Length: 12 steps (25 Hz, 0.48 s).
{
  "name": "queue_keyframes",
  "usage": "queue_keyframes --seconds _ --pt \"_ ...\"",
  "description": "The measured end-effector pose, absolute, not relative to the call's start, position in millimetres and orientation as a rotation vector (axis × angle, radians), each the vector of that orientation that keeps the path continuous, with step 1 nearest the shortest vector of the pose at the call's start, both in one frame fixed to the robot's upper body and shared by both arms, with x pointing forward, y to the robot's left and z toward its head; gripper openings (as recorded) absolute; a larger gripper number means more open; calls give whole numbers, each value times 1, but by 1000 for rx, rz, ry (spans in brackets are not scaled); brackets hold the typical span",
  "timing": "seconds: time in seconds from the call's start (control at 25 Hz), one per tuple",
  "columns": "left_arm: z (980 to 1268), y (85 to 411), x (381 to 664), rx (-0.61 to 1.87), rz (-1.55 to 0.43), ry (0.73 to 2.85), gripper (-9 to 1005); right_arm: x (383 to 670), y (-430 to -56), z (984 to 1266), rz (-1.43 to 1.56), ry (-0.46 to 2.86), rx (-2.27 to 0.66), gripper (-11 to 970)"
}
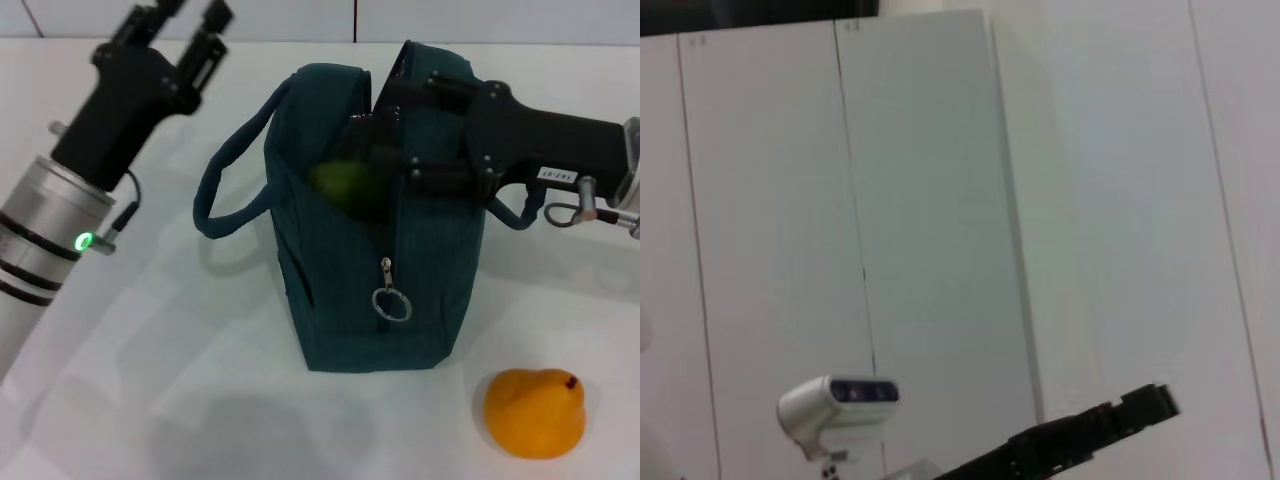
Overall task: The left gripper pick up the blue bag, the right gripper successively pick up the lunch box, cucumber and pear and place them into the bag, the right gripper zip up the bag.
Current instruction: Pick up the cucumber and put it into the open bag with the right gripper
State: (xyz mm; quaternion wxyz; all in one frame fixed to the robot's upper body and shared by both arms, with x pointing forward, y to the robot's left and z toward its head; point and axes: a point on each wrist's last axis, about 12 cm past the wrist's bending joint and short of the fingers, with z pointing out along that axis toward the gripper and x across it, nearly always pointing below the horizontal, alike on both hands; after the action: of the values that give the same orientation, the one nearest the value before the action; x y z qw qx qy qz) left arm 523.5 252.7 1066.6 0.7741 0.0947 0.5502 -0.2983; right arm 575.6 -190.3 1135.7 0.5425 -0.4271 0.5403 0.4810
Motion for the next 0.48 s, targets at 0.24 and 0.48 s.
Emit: queue_keyframes --seconds 0.24,0.48 --pt "1065 261 519 34 -559 1157 579 574 -199 1137 1125 1269 -983 845" --pt "1065 256 524 94 -687 1208 571 569 -214 1137 1082 1273 -968 843"
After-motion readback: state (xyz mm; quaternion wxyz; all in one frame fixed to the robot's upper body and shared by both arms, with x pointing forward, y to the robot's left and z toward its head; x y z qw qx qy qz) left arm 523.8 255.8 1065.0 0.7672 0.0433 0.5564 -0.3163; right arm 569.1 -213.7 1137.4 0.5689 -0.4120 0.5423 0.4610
